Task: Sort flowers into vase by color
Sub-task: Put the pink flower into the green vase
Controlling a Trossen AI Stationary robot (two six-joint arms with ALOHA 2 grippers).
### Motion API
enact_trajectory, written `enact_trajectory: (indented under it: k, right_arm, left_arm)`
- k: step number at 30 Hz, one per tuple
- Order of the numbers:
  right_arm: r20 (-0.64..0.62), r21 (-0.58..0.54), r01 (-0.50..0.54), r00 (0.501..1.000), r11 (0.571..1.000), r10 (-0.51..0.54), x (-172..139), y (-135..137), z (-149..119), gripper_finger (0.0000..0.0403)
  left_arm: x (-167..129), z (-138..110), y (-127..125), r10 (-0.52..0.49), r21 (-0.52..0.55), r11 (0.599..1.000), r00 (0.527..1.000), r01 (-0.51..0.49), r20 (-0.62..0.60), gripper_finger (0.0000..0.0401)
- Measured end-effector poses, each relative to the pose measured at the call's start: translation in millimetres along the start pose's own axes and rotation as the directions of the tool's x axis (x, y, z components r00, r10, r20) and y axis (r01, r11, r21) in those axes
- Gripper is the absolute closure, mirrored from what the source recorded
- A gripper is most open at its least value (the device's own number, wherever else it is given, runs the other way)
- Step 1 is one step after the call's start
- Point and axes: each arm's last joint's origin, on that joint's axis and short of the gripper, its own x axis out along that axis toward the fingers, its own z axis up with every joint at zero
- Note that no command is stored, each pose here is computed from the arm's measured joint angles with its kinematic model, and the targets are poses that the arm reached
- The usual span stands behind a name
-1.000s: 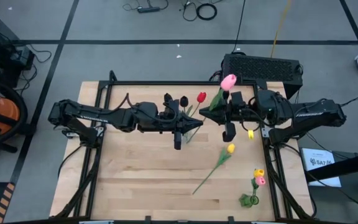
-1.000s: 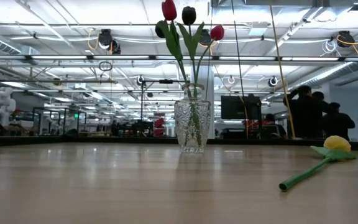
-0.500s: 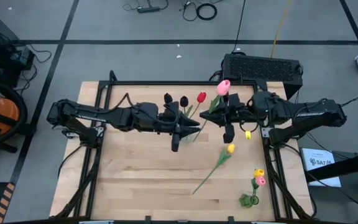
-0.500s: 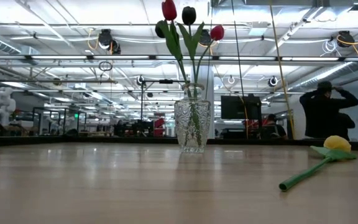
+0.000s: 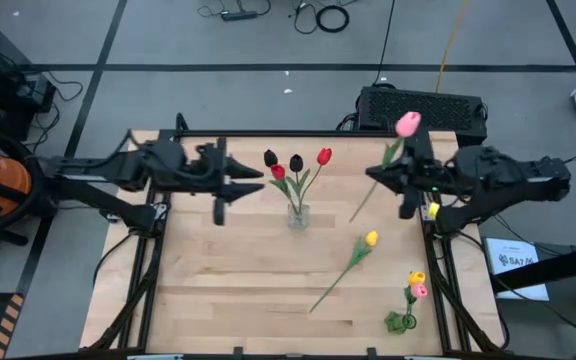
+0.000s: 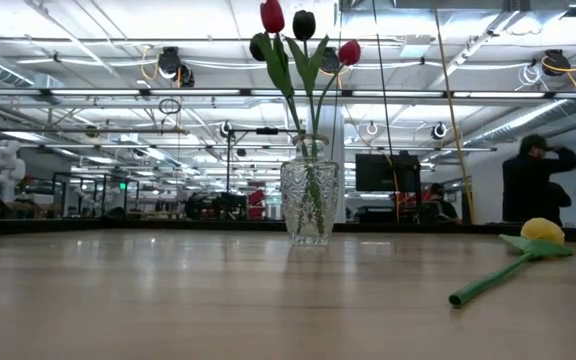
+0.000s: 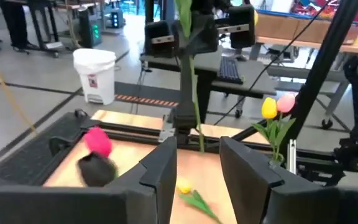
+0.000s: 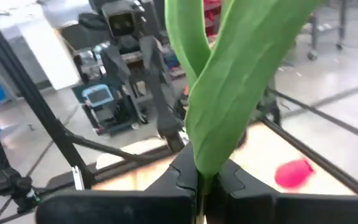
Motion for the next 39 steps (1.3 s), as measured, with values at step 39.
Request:
enact_trajectory:
  k: [39]
  right_arm:
    - [-0.466, -0.04, -0.057, 0.884, 0.998, 0.032, -142.5, -62.0, -7.2, 0.0403]
  left_arm:
    - [-25.9, -120.8, 19.7, 0.106, -0.075, 0.991, 0.994, -0.108, -0.035, 0.0272]
